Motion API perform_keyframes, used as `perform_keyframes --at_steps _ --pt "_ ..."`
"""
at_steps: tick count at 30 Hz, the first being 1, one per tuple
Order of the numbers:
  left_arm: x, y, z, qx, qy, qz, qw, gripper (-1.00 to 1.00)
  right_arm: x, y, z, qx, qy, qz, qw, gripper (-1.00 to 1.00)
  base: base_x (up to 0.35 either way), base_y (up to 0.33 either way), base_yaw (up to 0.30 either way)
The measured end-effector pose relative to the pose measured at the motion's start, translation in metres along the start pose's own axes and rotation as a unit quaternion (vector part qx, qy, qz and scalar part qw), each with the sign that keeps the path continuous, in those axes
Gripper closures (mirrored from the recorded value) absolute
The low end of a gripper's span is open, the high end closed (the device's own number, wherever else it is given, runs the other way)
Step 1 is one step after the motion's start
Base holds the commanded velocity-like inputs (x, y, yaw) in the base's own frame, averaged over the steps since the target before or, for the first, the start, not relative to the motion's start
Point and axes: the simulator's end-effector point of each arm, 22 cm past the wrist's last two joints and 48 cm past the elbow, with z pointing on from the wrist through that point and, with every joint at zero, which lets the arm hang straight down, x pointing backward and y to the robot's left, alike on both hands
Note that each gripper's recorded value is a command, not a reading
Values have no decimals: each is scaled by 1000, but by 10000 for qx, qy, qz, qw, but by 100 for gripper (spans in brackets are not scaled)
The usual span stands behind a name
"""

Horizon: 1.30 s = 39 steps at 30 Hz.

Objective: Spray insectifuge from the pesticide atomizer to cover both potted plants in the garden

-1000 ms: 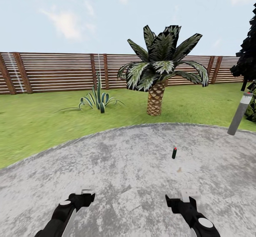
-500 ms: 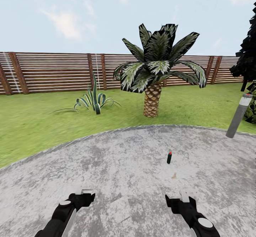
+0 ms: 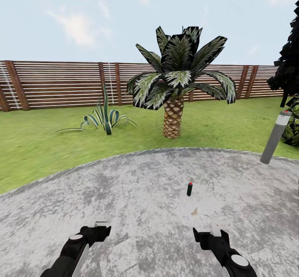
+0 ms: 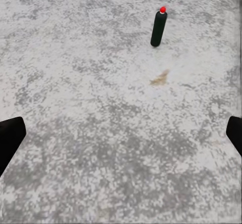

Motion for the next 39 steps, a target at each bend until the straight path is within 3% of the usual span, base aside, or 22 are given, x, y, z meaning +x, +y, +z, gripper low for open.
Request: perform_keyframes --at_steps 39 --pt "0 0 0 1 0 2 10000 -100 0 -2 0 19 -1 1 10000 -100 190 -272 14"
